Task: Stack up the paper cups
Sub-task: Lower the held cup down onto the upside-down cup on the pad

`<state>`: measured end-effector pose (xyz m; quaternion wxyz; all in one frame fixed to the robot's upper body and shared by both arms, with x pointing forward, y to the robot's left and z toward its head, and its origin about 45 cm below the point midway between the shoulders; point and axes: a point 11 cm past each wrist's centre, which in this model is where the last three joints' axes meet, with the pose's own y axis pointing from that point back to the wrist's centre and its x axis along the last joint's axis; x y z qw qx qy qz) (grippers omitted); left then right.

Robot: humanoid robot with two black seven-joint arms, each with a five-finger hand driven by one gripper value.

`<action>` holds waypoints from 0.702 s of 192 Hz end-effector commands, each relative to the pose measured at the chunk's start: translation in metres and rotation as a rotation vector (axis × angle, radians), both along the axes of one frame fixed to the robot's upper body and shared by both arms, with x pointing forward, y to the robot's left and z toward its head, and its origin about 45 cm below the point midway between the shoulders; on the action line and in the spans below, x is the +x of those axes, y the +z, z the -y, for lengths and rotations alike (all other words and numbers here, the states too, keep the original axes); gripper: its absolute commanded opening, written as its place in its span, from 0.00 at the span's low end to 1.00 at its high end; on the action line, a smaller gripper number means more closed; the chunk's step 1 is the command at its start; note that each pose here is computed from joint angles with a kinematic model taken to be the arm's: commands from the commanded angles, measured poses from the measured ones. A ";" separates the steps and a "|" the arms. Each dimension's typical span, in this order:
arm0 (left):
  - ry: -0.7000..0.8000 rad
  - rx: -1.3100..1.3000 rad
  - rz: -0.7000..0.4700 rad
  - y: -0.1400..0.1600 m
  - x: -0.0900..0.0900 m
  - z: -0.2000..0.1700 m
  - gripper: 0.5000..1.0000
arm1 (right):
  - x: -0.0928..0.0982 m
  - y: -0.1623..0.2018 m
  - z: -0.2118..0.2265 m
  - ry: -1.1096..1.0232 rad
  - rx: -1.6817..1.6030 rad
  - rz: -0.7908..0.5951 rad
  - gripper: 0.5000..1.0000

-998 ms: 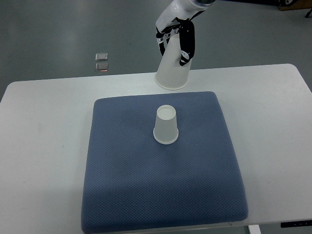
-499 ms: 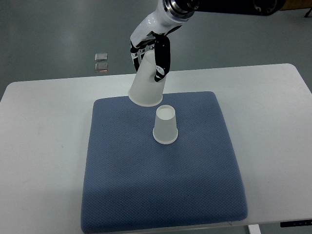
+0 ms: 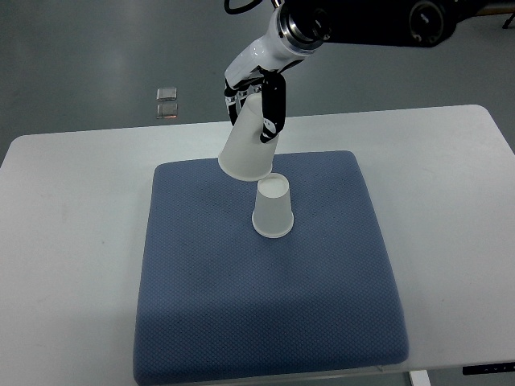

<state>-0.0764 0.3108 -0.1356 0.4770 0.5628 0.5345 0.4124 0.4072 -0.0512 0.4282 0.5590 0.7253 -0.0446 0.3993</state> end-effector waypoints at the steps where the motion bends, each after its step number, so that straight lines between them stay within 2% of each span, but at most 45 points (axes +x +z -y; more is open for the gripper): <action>1: 0.000 0.000 0.000 0.000 0.000 0.000 1.00 | 0.001 -0.007 0.003 -0.011 -0.007 -0.012 0.17; 135: -0.001 -0.003 0.000 0.000 0.000 0.001 1.00 | 0.009 -0.042 0.014 -0.047 0.018 -0.023 0.18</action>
